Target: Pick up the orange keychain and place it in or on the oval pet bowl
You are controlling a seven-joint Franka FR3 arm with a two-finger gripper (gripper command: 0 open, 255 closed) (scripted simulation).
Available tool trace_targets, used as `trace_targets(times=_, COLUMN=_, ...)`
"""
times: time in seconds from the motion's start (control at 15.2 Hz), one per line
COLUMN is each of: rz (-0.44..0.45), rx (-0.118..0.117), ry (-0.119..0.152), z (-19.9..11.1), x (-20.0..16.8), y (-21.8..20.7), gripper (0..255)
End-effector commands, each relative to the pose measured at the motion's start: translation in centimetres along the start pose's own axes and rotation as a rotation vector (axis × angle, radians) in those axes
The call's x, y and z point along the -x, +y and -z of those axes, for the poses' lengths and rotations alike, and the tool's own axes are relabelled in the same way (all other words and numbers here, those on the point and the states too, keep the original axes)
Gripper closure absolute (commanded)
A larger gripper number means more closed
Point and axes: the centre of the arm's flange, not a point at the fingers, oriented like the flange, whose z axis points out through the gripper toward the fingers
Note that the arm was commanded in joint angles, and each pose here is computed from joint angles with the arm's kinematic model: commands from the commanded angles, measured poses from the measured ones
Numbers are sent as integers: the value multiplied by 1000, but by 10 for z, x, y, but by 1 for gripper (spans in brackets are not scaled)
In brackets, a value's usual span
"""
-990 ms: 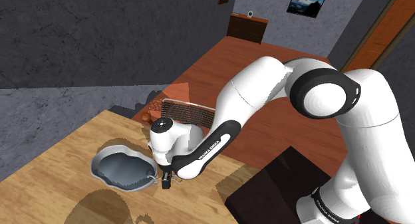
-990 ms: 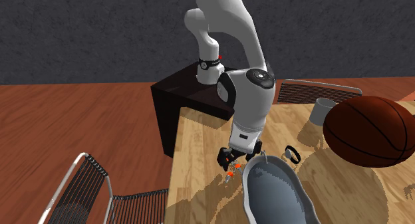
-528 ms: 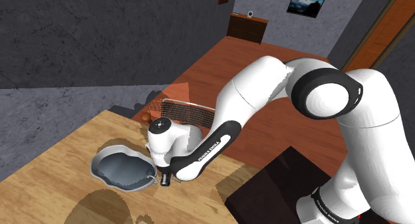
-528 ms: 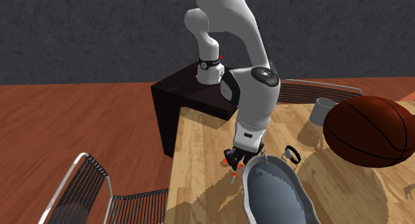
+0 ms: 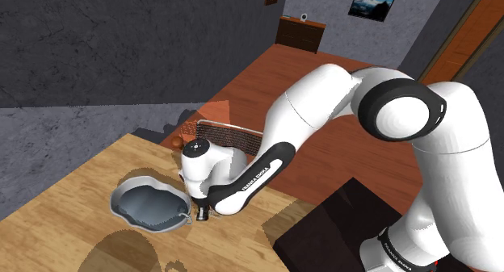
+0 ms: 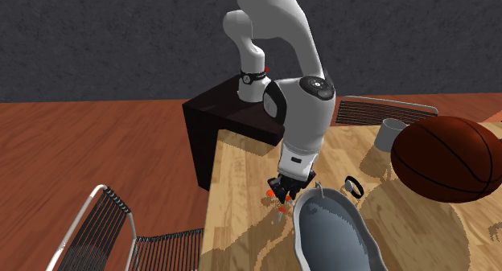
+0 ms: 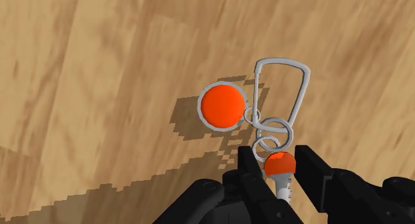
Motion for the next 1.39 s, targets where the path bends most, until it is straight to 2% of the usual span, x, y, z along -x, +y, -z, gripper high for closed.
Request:
trace_targets(times=0.0, rz=-1, rx=0, ry=-2, z=11, x=2, y=1, gripper=255)
trace_targets(times=1.32, rz=-1, rx=0, ry=-2, z=116, x=9, y=6, gripper=255)
